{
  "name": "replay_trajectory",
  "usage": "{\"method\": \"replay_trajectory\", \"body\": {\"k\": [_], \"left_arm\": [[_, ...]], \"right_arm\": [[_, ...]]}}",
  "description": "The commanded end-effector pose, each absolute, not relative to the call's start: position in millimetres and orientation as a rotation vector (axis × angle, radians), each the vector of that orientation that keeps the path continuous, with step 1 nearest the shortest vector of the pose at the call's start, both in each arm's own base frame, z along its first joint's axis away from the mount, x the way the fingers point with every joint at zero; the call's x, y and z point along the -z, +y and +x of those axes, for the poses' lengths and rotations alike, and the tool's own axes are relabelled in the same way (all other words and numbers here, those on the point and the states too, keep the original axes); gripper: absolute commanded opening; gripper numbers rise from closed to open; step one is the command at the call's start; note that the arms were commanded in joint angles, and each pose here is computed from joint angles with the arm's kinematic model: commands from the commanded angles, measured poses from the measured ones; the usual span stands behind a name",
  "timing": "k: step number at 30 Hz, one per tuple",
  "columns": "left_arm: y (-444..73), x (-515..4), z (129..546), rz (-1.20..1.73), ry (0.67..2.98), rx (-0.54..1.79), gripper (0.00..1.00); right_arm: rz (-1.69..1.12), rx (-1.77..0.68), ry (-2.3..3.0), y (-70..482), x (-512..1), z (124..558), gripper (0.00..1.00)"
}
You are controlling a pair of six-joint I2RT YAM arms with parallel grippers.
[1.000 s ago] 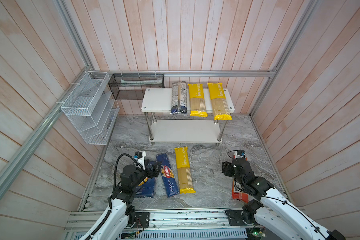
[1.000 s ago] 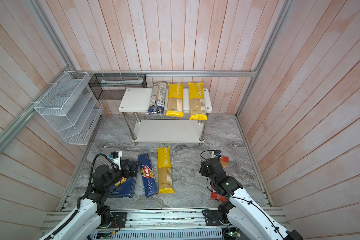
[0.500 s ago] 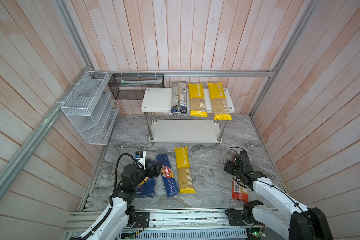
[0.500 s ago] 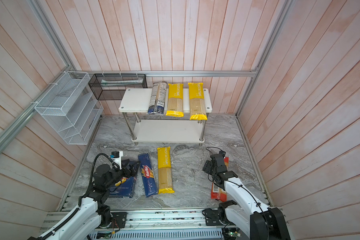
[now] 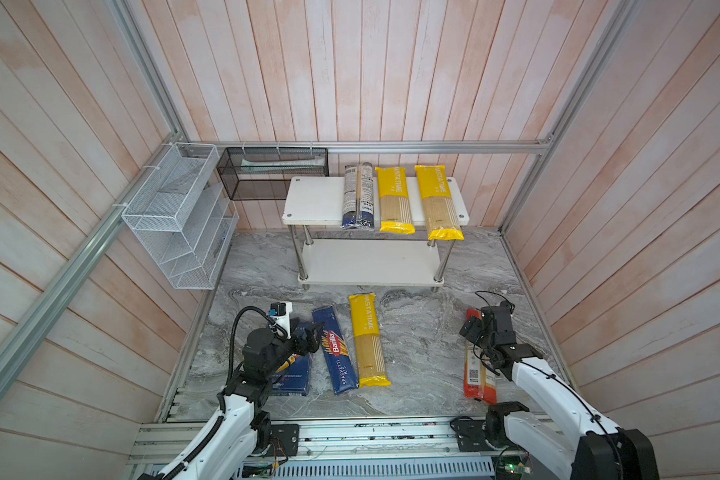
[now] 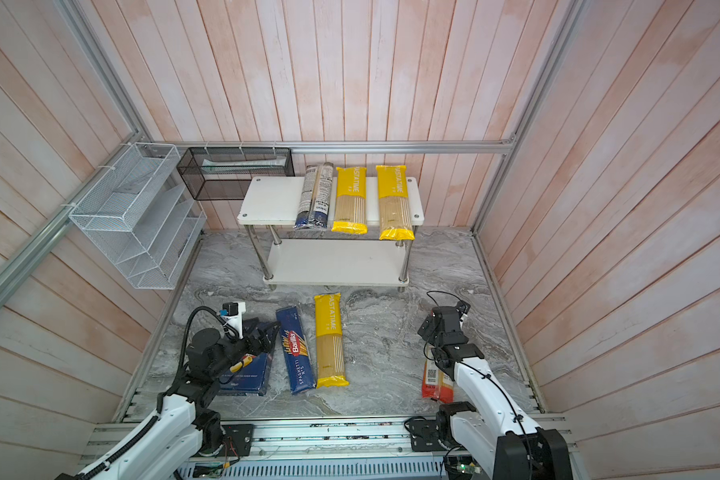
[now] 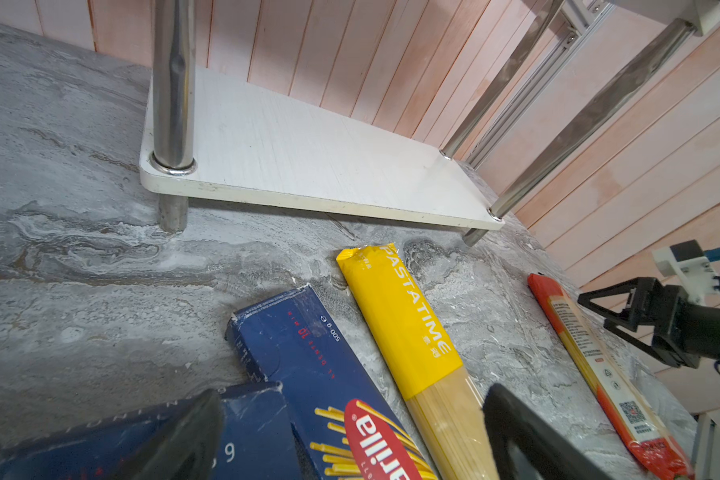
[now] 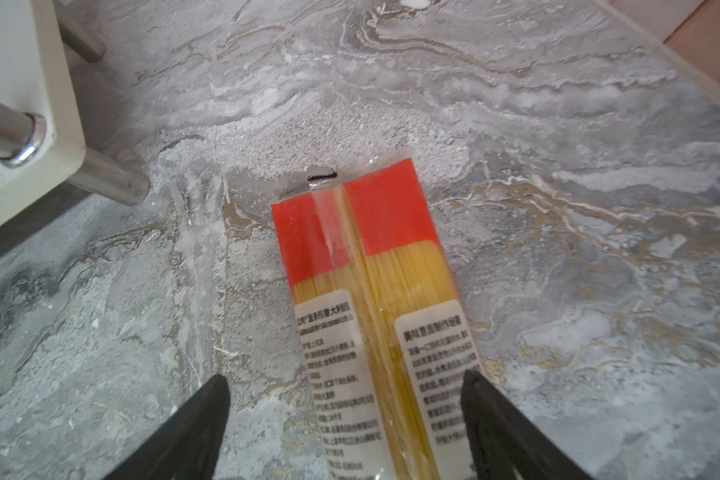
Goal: Place and organize the pasta boxes and bags onto the shelf
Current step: 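Lower the right gripper over the red-topped spaghetti pack's end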
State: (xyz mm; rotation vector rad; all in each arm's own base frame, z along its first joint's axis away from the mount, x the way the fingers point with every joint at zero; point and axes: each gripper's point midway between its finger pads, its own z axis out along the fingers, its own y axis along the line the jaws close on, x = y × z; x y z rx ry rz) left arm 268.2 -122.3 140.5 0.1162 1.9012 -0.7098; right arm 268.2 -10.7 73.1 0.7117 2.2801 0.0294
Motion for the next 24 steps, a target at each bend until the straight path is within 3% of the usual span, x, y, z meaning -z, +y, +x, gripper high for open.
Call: {"method": "replay_trajectory", "body": {"k": [1, 17, 24], "left_arm": [[-123, -139, 267, 0.123, 1.892, 0.709, 1.0], [-133, -129, 272, 0.154, 1.952, 0.752, 1.0], [-131, -130, 270, 0.149, 1.943, 0.741, 1.0]], "right_arm": [[0.768, 0.028, 2.267, -23, -79, 262, 0.88], [0.84, -0.061, 2.427, -13, -25, 250, 0.91], [0.796, -0.302, 2.421, 16, -28, 261, 0.91]]}}
